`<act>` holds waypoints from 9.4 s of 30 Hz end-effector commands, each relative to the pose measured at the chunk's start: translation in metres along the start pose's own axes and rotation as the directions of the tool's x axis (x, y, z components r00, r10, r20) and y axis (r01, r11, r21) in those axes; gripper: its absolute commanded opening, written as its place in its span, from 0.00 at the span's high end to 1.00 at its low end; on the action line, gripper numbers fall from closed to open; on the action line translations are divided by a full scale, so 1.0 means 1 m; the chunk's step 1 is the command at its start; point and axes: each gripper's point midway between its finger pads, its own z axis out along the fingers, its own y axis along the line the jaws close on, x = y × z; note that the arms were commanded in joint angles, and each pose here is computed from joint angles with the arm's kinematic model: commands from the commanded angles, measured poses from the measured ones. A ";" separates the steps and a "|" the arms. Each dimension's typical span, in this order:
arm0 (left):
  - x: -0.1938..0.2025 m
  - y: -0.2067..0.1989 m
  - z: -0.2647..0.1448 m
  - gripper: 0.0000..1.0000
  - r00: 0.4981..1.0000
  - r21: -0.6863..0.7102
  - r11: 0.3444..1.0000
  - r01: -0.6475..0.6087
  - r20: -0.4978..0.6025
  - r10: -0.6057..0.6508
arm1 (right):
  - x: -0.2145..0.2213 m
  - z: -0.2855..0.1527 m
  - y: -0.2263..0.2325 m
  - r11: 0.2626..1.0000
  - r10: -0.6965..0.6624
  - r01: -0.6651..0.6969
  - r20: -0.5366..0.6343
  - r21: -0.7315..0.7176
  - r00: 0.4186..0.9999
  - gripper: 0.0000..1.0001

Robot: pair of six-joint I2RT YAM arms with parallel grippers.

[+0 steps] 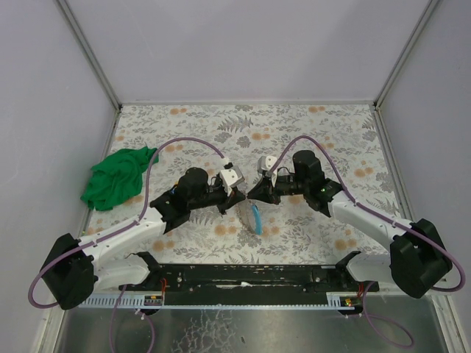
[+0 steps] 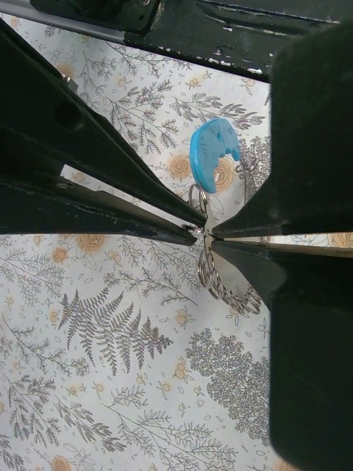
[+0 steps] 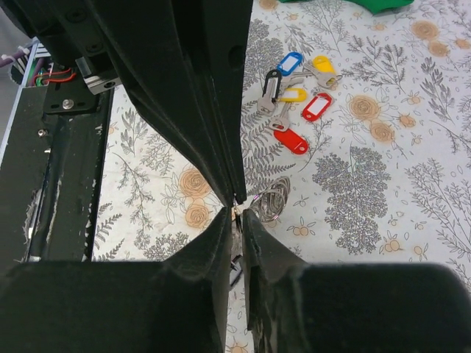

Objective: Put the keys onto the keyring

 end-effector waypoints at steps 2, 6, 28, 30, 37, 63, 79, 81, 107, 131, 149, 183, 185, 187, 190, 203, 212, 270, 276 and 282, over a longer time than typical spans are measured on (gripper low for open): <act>-0.023 -0.003 -0.003 1.00 0.998 0.014 0.999 -0.052 0.048 0.051 | -0.021 0.002 0.003 0.997 -0.052 0.054 0.034 -0.053 0.998 0.88; -0.021 -0.003 -0.004 0.98 0.997 0.006 0.999 -0.046 0.056 0.045 | -0.021 0.001 0.005 0.997 -0.052 0.054 0.033 -0.058 0.998 0.99; -0.019 -0.011 -0.024 0.68 0.948 0.165 0.986 -0.030 0.318 -0.025 | -0.032 -0.002 0.013 0.994 -0.074 0.081 0.085 -0.078 0.994 1.00; -0.019 -0.010 -0.021 0.68 0.947 0.168 0.986 -0.023 0.320 -0.032 | -0.033 -0.002 0.013 0.994 -0.072 0.080 0.091 -0.081 0.993 1.00; -0.015 -0.007 -0.014 0.69 0.950 0.177 0.984 -0.015 0.308 -0.041 | -0.032 -0.001 0.016 0.992 -0.076 0.085 0.096 -0.098 0.992 1.00; -0.021 -0.011 -0.013 0.82 0.941 0.217 0.968 -0.124 0.337 0.045 | -0.026 0.000 0.027 0.979 -0.085 0.100 0.088 -0.180 0.992 0.99; -0.025 -0.003 -0.021 1.00 0.930 0.116 0.964 -0.237 0.313 0.191 | -0.024 -0.004 0.019 0.986 -0.131 0.134 0.034 -0.103 0.991 0.78; -0.022 -0.001 -0.020 1.00 0.932 0.086 0.964 -0.251 0.290 0.217 | -0.026 -0.008 0.017 0.985 -0.156 0.159 0.040 -0.074 0.987 0.69; -0.019 -0.005 -0.016 1.00 0.908 -0.002 0.933 -0.360 0.229 0.350 | -0.017 0.011 0.006 0.931 -0.365 0.365 0.089 0.022 0.927 0.70; -0.012 -0.036 -0.009 1.00 0.929 -0.034 0.964 -0.264 0.260 0.263 | -0.044 0.005 -0.033 0.856 -0.147 0.017 0.212 0.517 0.966 1.00; -0.006 -0.012 -0.007 1.00 0.955 -0.159 0.971 -0.181 0.210 0.212 | -0.020 -0.008 -0.010 0.863 -0.282 0.220 0.072 0.455 0.957 0.57; -0.009 -0.022 -0.011 1.00 0.932 -0.108 0.958 -0.264 0.226 0.282 | -0.021 0.003 0.001 0.882 -0.392 0.380 -0.012 0.280 0.920 0.84; -0.009 -0.024 -0.012 1.00 0.932 -0.103 0.960 -0.260 0.234 0.277 | -0.018 0.001 -0.004 0.871 -0.395 0.380 -0.017 0.312 0.919 0.88; -0.009 -0.025 -0.012 1.00 0.932 -0.096 0.962 -0.256 0.240 0.272 | -0.020 0.000 -0.007 0.859 -0.406 0.386 -0.013 0.337 0.914 0.92; -0.011 -0.028 -0.012 1.00 0.930 -0.086 0.965 -0.248 0.258 0.262 | -0.021 0.001 -0.010 0.846 -0.426 0.396 0.006 0.357 0.905 0.96; -0.016 -0.029 -0.014 1.00 0.927 -0.079 0.974 -0.212 0.299 0.226 | -0.019 0.013 -0.007 0.864 -0.419 0.375 0.066 0.338 0.906 0.85; -0.014 -0.028 -0.015 1.00 0.928 -0.078 0.973 -0.216 0.293 0.230 | -0.016 0.016 0.004 0.879 -0.419 0.378 0.092 0.291 0.903 0.74; -0.032 -0.004 -0.015 0.86 0.880 -0.100 0.970 -0.220 0.408 0.242 | -0.046 0.004 0.013 0.862 -0.488 0.438 0.185 0.256 0.853 0.97; -0.029 -0.006 -0.014 1.00 0.883 -0.087 0.962 -0.257 0.383 0.270 | -0.043 0.003 0.016 0.873 -0.470 0.428 0.168 0.233 0.866 0.94; -0.022 -0.005 -0.026 1.00 0.860 -0.132 0.934 -0.333 0.364 0.358 | -0.033 -0.021 0.011 0.850 -0.465 0.412 0.098 0.329 0.880 0.73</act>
